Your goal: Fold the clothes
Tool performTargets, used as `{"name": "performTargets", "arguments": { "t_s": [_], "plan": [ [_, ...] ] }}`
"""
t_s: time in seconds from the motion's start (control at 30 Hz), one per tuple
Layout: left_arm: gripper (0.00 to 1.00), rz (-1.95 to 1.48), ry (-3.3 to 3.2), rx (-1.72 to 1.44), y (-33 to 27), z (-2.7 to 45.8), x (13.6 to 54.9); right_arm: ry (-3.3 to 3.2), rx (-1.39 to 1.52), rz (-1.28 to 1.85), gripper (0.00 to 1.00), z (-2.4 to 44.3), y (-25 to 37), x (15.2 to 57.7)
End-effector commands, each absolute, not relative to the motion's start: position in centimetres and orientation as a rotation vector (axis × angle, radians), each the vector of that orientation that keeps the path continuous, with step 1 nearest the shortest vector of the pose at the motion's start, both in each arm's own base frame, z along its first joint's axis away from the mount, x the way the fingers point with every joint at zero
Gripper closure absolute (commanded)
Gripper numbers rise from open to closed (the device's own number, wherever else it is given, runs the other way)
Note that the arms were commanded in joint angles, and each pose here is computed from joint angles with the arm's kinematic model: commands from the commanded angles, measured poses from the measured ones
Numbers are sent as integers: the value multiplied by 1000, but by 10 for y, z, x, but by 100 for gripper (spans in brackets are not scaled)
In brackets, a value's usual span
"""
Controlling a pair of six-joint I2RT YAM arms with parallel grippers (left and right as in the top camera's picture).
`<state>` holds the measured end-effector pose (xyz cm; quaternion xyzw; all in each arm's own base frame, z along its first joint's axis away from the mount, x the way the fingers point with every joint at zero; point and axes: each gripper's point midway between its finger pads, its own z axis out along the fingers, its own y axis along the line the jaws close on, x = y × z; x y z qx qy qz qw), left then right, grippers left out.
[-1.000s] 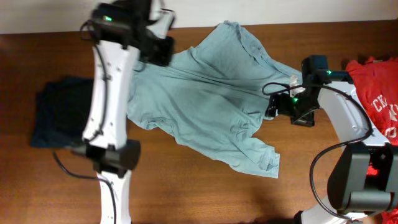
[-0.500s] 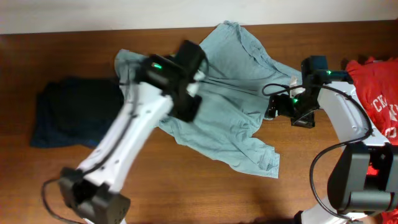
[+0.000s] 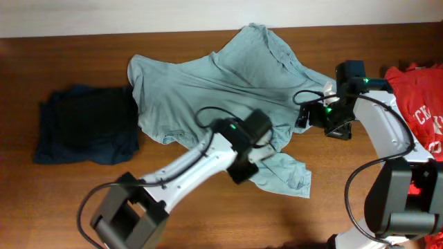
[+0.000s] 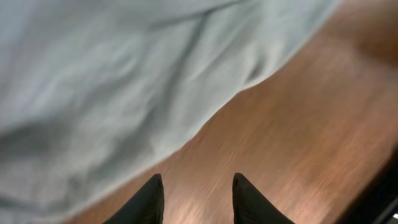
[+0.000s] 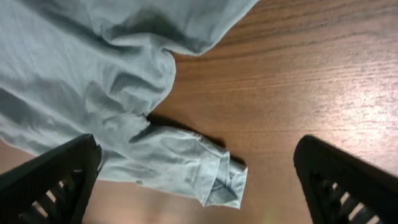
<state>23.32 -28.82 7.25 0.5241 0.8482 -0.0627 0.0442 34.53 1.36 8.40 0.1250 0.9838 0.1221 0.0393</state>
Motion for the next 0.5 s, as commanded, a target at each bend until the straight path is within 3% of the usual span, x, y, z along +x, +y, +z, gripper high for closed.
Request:
{"name": "performTargets", "arguments": {
  "t_s": [0.0, 0.23, 0.47],
  "plan": [
    [64, -217, 2410, 1827, -309, 76, 212, 3005, 447, 351, 0, 84, 8, 347],
    [59, -207, 2169, 2105, -338, 68, 171, 3015, 461, 352, 0, 84, 6, 344],
    [56, -142, 2173, 2124, -347, 36, 179, 3011, 474, 351, 0, 84, 3, 344]
  ]
}}
